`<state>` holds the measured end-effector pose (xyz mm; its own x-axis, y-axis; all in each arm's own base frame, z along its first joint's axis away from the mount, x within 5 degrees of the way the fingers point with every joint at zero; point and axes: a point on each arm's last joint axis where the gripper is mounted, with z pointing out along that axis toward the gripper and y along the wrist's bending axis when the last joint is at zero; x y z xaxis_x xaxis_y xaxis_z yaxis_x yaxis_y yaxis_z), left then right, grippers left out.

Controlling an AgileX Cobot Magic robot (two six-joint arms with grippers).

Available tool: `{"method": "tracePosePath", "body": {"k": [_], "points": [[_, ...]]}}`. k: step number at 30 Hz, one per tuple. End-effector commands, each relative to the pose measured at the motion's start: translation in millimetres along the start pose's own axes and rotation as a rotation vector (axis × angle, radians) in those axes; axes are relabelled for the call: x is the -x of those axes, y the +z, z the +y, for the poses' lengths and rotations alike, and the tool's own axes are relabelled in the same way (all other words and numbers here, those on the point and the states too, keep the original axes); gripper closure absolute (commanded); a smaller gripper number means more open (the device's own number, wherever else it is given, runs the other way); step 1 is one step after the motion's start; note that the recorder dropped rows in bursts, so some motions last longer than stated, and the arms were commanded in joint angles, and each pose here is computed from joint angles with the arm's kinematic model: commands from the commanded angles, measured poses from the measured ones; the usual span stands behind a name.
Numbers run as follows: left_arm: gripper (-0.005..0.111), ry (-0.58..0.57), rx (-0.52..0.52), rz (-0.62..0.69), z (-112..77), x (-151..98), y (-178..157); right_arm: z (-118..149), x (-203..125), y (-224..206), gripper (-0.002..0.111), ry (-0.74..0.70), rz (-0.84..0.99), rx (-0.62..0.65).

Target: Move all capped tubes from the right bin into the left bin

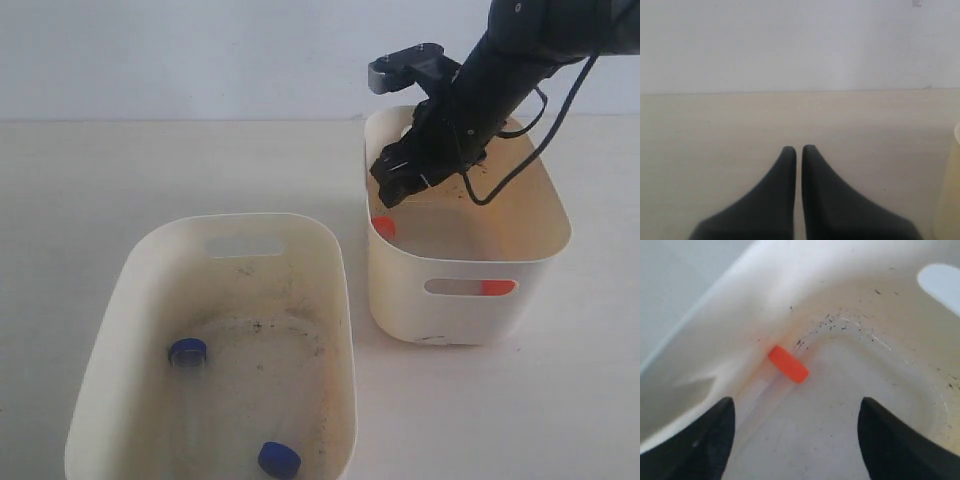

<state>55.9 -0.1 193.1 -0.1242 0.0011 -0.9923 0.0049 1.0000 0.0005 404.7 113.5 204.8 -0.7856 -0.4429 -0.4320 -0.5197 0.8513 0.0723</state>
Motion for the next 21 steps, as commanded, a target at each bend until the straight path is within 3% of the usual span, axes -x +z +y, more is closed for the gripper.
{"method": "tracePosePath", "body": {"k": [1,5,21], "points": [[0.102,-0.016,-0.001,-0.009,-0.1,2,0,0,0,-2,0.052,0.104,-0.011,-0.008],[0.102,-0.016,-0.001,-0.009,-0.1,2,0,1,-2,-2,0.064,0.204,0.011,0.001],[0.102,-0.016,-0.001,-0.009,-0.1,2,0,6,-27,19,0.064,0.463,0.056,0.037]]}}
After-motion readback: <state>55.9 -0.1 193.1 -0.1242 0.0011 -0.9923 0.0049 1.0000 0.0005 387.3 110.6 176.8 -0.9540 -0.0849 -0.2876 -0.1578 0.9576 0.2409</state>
